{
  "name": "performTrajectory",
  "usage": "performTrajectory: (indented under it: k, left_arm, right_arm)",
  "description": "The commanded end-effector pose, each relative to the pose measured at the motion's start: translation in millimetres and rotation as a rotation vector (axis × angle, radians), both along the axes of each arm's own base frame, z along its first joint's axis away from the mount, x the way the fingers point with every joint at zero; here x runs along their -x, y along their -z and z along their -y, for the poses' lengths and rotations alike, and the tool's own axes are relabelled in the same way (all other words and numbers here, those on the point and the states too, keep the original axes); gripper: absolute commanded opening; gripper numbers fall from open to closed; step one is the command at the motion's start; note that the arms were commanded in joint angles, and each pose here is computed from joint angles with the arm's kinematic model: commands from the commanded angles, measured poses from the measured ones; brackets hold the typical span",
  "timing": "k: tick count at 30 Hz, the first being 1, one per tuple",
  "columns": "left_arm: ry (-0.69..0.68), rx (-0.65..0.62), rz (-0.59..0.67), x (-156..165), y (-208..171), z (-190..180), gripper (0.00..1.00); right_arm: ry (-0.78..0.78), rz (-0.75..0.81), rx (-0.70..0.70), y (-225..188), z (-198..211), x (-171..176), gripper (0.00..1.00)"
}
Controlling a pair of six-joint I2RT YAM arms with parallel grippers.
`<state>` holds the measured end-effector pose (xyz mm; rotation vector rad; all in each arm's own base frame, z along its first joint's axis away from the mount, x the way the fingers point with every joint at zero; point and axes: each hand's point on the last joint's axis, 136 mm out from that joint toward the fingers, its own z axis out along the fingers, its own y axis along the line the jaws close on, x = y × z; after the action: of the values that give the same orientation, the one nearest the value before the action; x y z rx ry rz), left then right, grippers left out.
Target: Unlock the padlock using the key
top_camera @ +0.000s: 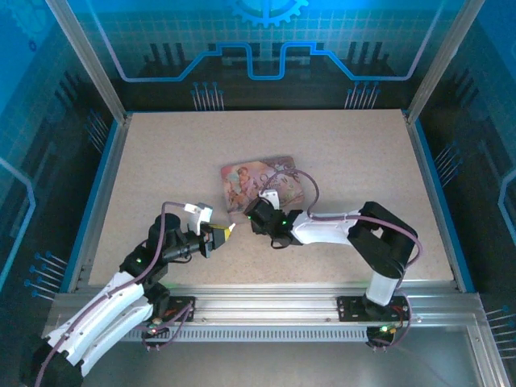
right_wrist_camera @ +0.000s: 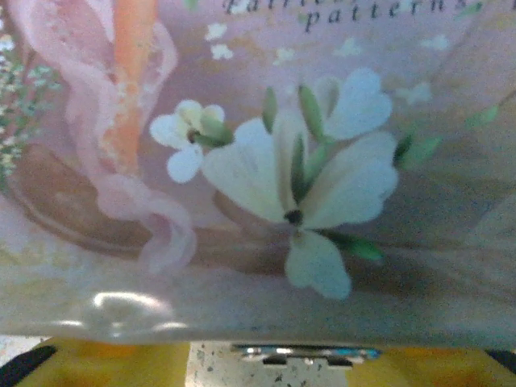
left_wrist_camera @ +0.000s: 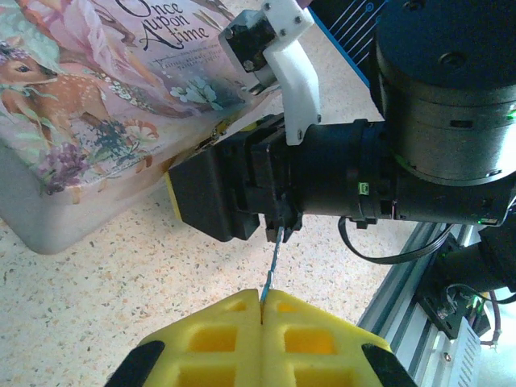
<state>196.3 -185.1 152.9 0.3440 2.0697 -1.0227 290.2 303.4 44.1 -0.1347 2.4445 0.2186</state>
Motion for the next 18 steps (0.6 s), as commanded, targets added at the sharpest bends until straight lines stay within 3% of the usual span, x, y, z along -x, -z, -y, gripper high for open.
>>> performTrajectory:
  k: [1,4,10,18]
  left_arm:
    - [-0.005,-0.027,0.021,-0.7,0.0,-3.4,0.00]
    - [-0.003,-0.029,0.021,-0.4,1.3,-3.4,0.00]
    - [0.002,-0.034,0.031,-0.8,2.4,-3.0,0.00]
    - [0.040,-0.013,0.041,-4.2,11.6,6.7,0.00]
  right_arm:
    - [0.052,0.014,-0.014,-1.3,-0.9,-12.5,0.44]
    - [0.060,0.012,-0.014,0.9,0.5,-14.9,0.40]
    - [0.047,0.013,-0.017,-7.9,-0.4,-16.1,0.23]
    - [-0.044,-0.104,-0.029,-34.3,2.4,-4.5,0.10]
